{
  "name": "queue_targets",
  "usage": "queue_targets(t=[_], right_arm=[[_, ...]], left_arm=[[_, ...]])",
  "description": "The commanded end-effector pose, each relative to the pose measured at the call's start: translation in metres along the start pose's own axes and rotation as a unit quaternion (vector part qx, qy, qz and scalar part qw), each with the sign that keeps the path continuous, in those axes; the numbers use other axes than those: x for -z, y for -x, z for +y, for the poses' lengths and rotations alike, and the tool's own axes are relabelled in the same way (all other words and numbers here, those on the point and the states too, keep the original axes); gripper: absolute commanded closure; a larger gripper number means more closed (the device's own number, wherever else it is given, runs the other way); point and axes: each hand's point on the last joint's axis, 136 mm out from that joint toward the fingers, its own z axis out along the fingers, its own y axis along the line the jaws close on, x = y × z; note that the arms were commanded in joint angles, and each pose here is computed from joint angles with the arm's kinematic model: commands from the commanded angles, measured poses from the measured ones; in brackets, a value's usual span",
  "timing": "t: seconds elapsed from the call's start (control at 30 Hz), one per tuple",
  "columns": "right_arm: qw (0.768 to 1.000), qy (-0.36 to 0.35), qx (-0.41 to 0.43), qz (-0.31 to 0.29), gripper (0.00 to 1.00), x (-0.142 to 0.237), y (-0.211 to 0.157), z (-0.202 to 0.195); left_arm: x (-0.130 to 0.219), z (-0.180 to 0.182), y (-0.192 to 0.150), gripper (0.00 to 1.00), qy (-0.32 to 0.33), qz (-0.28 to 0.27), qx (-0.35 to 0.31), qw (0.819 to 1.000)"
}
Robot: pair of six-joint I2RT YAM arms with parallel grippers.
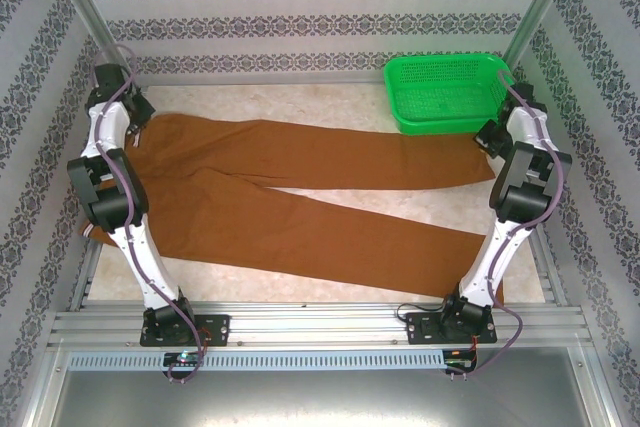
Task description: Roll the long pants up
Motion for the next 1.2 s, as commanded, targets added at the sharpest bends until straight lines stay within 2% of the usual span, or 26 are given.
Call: queue_targets(t=[0.0,0.27,0.47,0.63,0.83,0.97,1.07,1.17], right_arm=[[0.998,0.013,-0.015,-0.066,1.0,0.047,0.026,0.008],[0.992,-0.011,-0.014,-0.125,1.0,0.076,0.056,-0.003],[0.99,0.005,-0.023,-0.141,1.0,0.087,0.08,0.004],[0.985,0.043,-0.042,-0.163,1.0,0.096,0.08,0.011],[0.955,0.078,-0.054,-0.28,1.0,0.121,0.059,-0.003],[0.936,0.089,-0.054,-0.335,1.0,0.143,0.041,-0.019],[0.91,0.096,-0.046,-0.4,1.0,0.168,0.03,-0.03],[0.891,0.091,-0.06,-0.441,1.0,0.184,0.018,-0.049]], left_arm=[[0.042,-0.001,0.026,1.0,0.03,-0.035,0.01,0.999],[0.092,0.006,0.058,1.0,0.07,-0.088,0.021,0.993],[0.124,0.017,0.06,1.0,0.099,-0.108,0.014,0.989],[0.15,0.031,0.066,1.0,0.121,-0.137,0.016,0.983],[0.156,0.042,0.067,1.0,0.1,-0.181,0.048,0.977],[0.16,0.048,0.062,1.0,0.077,-0.228,0.065,0.969],[0.17,0.058,0.062,1.0,0.072,-0.268,0.078,0.958],[0.169,0.076,0.058,1.0,0.085,-0.275,0.098,0.953]])
